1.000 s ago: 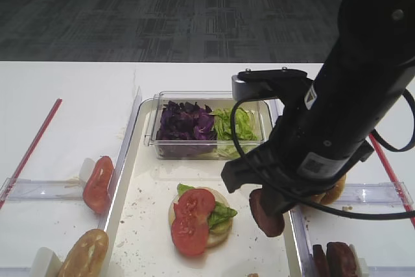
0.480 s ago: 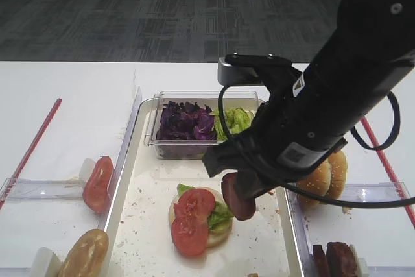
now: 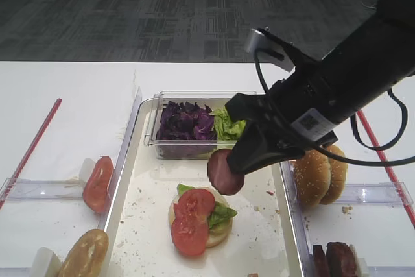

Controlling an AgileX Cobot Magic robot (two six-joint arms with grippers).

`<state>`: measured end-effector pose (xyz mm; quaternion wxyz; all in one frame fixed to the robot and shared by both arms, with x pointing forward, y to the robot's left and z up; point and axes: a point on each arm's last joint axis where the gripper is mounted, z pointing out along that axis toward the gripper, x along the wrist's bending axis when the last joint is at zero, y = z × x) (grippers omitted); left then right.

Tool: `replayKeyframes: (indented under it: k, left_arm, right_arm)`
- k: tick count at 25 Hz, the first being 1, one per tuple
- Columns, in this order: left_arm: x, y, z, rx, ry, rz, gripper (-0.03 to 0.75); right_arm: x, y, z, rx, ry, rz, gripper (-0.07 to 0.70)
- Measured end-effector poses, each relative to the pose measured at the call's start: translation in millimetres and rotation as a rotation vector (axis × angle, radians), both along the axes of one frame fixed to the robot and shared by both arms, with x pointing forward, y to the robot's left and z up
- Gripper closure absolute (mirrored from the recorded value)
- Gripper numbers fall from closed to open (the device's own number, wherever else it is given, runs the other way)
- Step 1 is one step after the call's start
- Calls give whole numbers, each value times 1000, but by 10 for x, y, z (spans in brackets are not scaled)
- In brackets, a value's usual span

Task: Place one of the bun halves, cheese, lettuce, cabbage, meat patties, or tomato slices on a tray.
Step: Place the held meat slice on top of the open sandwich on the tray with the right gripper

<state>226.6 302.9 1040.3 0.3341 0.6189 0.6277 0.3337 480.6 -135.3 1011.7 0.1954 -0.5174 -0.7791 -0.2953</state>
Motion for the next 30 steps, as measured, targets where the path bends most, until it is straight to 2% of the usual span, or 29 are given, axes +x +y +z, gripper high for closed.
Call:
replayKeyframes:
  k: [4, 7, 12, 18, 24, 30]
  left_arm:
    - [0, 0, 0, 0, 0, 0, 99]
    - [0, 0, 0, 0, 0, 0, 99]
    - [0, 0, 0, 0, 0, 0, 99]
    - [0, 0, 0, 0, 0, 0, 99]
    - [0, 0, 0, 0, 0, 0, 99]
    - [0, 0, 0, 0, 0, 0, 99]
  right_arm:
    - [23, -6, 18, 121, 28, 59, 503]
    - [29, -6, 65, 199, 33, 72, 503]
    - [2, -83, -14, 241, 48, 62, 503]
    - [-77, -78, -81, 338, 55, 64, 503]
    - [-103, -74, -122, 374, 40, 65, 503]
    - [-3, -13, -334, 429, 149, 20, 503]
